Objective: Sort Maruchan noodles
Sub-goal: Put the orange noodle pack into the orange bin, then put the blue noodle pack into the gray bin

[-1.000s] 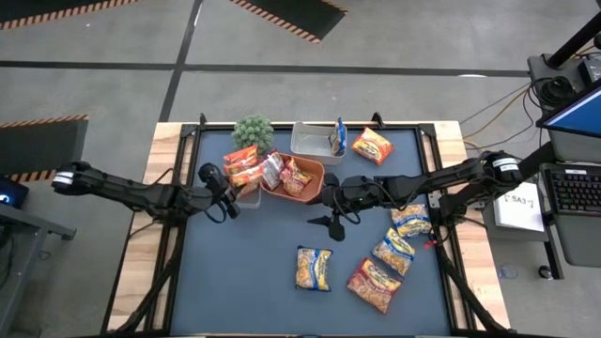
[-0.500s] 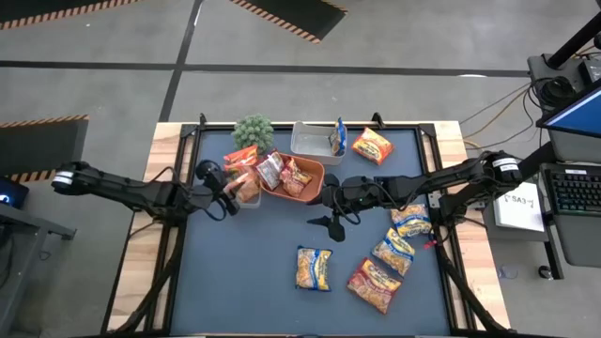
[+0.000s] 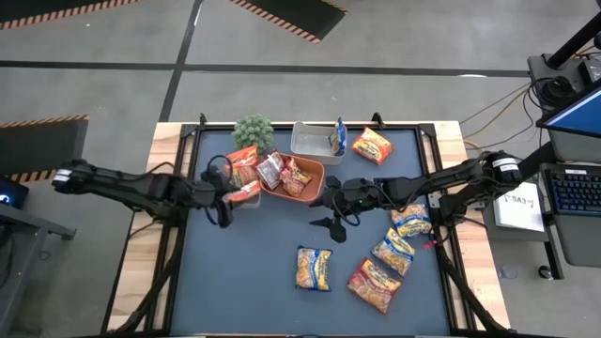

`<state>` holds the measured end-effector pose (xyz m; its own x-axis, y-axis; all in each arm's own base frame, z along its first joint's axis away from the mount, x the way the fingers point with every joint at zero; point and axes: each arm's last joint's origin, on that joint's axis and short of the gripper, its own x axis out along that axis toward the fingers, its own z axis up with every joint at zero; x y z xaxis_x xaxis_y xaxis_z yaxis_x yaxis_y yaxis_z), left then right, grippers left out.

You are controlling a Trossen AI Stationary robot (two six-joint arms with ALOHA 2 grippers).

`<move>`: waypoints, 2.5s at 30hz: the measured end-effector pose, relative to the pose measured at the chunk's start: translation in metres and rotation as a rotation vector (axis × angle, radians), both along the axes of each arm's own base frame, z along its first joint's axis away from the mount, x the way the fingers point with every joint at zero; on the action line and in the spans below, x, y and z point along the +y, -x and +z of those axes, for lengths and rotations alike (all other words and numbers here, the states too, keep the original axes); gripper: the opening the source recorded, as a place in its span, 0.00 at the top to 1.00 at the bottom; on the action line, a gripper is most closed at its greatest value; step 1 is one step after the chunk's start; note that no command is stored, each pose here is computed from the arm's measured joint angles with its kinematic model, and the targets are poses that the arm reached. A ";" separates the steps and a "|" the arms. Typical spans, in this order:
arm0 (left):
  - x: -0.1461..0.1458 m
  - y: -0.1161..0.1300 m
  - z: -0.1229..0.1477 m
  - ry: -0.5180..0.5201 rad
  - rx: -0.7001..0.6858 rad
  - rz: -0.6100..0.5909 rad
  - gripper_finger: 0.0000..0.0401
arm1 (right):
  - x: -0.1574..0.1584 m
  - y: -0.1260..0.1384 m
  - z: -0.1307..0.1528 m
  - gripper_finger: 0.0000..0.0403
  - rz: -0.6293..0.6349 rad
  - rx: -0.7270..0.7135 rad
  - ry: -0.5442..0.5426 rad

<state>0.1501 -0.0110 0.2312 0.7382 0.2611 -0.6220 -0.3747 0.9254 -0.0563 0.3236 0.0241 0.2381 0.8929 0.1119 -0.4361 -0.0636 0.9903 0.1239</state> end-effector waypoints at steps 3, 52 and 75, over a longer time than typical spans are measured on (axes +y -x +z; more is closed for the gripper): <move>-0.003 -0.003 -0.010 0.045 0.053 -0.055 0.55 | 0.001 0.001 -0.003 0.39 0.000 0.009 -0.004; -0.053 -0.073 0.022 -0.251 -0.193 -0.123 0.68 | 0.057 0.030 0.016 0.41 -0.220 0.641 -0.486; -0.147 -0.134 -0.023 -0.151 -0.034 -0.447 0.68 | 0.145 0.039 -0.012 0.44 -0.282 0.660 -0.622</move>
